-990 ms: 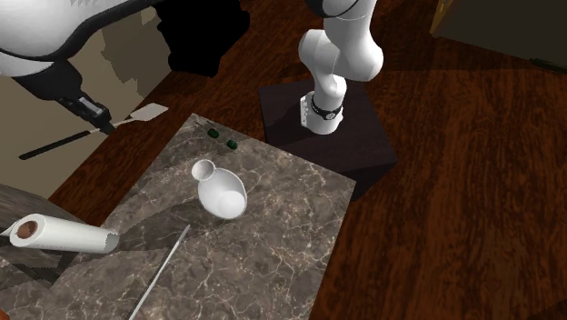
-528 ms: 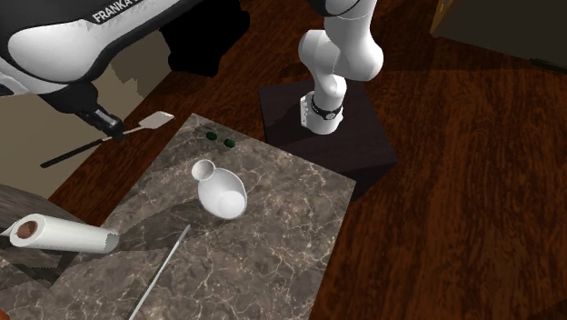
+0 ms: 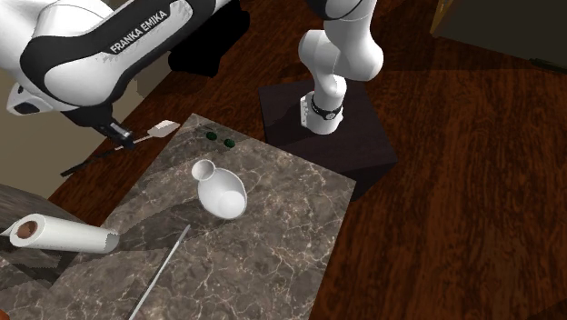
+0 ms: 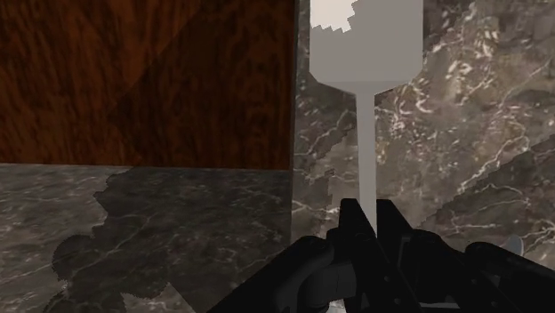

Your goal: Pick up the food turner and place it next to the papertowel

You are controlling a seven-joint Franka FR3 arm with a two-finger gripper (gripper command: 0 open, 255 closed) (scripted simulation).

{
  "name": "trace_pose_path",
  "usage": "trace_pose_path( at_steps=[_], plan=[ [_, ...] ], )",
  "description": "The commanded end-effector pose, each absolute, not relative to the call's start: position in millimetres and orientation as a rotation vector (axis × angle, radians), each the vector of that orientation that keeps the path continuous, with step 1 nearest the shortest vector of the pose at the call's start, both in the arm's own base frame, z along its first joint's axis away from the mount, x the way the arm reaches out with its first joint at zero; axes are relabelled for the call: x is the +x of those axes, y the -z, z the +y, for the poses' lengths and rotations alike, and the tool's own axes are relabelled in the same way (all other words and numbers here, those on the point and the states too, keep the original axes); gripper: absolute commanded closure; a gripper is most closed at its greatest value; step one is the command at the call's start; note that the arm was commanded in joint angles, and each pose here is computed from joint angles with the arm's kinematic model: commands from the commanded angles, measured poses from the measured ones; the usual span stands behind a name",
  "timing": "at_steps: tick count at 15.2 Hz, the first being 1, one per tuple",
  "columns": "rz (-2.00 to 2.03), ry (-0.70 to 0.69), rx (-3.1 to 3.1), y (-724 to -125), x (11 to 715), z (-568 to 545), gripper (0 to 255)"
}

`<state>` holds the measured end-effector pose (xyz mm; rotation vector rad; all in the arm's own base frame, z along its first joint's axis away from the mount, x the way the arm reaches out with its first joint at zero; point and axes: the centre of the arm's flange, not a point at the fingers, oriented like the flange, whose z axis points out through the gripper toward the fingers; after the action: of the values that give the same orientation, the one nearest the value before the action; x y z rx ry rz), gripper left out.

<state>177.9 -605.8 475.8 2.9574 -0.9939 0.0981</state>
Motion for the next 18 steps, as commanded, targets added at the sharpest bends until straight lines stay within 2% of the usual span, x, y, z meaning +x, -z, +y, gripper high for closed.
trace_pose_path(
  at_steps=[1,18],
  plan=[
    [-0.994,-0.099,2.957,-465,178,-605,255],
    [-0.994,-0.099,2.957,-375,178,-605,255]
  ],
)
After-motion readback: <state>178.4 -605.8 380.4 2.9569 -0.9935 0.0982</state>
